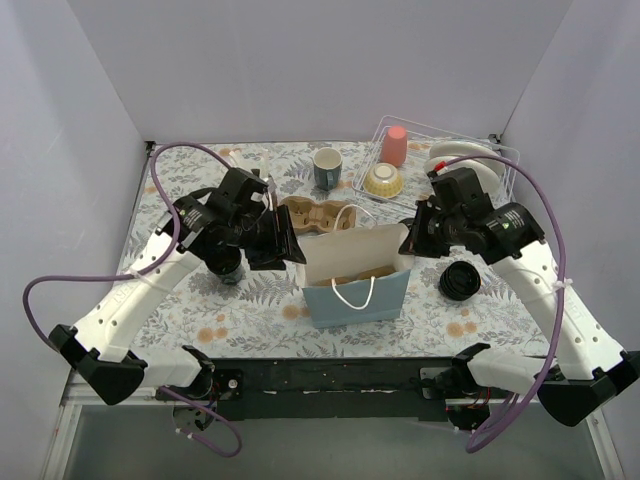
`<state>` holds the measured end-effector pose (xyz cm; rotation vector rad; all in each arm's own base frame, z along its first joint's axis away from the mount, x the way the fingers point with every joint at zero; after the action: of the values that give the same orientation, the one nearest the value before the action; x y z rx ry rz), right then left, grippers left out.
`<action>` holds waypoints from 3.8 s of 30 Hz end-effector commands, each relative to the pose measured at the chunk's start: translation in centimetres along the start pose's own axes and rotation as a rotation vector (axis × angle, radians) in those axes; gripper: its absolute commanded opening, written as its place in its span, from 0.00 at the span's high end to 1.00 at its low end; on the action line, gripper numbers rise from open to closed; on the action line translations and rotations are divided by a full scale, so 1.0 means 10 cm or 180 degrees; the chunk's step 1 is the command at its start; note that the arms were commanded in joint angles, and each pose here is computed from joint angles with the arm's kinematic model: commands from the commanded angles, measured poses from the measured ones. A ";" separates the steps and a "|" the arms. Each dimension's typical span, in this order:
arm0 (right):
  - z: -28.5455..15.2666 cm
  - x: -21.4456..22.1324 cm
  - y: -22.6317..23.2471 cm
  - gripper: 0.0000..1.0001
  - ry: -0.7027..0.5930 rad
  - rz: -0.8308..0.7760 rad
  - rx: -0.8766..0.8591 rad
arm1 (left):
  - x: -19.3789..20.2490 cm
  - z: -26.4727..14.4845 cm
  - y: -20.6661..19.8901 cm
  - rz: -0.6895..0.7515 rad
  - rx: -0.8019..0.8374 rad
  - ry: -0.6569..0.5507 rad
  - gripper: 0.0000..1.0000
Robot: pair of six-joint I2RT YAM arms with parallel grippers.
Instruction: Pack the takeout coffee
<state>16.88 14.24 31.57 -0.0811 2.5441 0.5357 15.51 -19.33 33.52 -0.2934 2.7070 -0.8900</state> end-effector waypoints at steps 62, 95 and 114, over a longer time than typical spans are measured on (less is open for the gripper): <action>1.56 -0.69 -1.08 0.14 0.0241 -0.0550 0.1052 | -0.24 -0.27 -0.08 0.0823 0.0000 -0.0649 0.02; 1.65 -0.51 -1.12 0.42 0.0425 -0.0507 0.0995 | -0.18 -0.25 -0.21 0.0693 0.0271 -0.0401 0.21; 0.69 -0.98 -0.78 0.56 -0.0263 -0.0969 0.0849 | -0.48 0.20 -0.01 0.0626 -0.0534 -0.0653 0.54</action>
<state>30.72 9.64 24.00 -0.2987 2.5386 0.0708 19.99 -19.76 31.58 -0.1572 2.6465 -0.5891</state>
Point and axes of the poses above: each gripper's point midway between its finger pads, its own z axis out along the fingers, its own y axis along the line the jaws close on, x = y × z, the point moved 7 cm from there along -z, back along the fingers, and after that the axes turned 8 degrees about -z, right-handed, at the moved point
